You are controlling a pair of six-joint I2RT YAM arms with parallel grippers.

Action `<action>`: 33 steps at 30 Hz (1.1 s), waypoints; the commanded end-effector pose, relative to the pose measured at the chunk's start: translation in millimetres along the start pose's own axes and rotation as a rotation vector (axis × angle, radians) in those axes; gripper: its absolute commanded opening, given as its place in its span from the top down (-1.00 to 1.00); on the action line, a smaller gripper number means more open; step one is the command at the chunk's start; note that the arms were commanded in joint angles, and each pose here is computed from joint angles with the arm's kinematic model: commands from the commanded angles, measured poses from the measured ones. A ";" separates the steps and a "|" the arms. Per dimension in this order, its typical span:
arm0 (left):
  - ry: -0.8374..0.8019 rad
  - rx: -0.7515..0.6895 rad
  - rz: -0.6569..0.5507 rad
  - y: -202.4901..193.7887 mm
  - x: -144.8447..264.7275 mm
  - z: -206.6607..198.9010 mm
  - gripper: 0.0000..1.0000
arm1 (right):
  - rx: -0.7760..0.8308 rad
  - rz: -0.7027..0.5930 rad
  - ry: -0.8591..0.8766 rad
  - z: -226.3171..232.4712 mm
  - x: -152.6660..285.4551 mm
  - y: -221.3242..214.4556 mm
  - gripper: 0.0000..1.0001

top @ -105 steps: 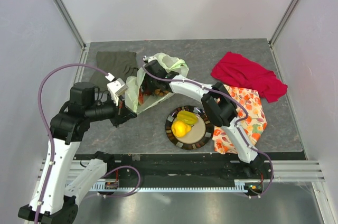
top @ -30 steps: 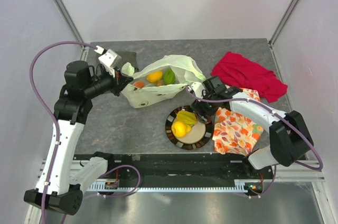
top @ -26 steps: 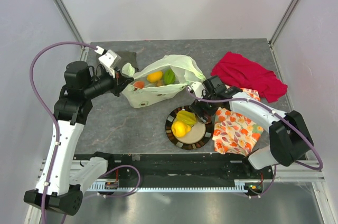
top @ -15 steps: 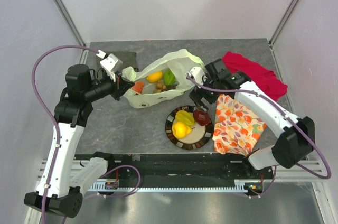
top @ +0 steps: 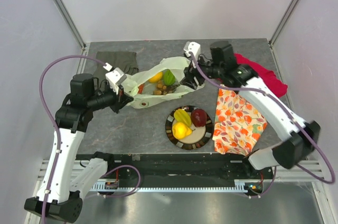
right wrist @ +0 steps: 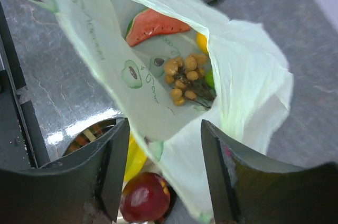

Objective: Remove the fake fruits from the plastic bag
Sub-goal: Adjust the plastic bag at the center of the board.

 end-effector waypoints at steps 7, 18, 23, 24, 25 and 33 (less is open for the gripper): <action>0.053 -0.056 0.066 -28.3 27.6 -11.8 0.97 | 0.038 0.126 0.112 6.0 -108.8 -34.2 -0.20; 0.086 -0.120 0.050 -23.8 60.5 -31.0 0.97 | 0.049 0.429 0.198 42.6 -89.1 -89.3 -0.23; 0.020 -0.102 0.060 -24.7 54.1 -31.9 0.97 | -0.019 0.333 0.081 13.6 -126.5 -57.1 -0.45; 0.010 -0.101 0.059 -24.1 51.4 -30.7 0.97 | -0.045 0.359 0.026 5.8 -135.5 -55.6 -0.50; 0.005 -0.099 0.063 -24.4 49.9 -29.9 0.97 | -0.088 0.365 -0.017 -5.7 -154.4 -52.8 -0.52; -0.023 -0.093 0.059 -16.9 45.3 -28.8 0.97 | -0.508 0.441 -0.278 -26.2 -199.6 -85.2 -0.70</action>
Point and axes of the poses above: each gripper's point midway between its finger pads, its own x axis back along the fingers, its own z axis along the line the jaws close on, y = z × x, the point moved 10 cm from there along x, back along the fingers, and after that the axes turned 13 degrees about x, right-handed, at the moved point
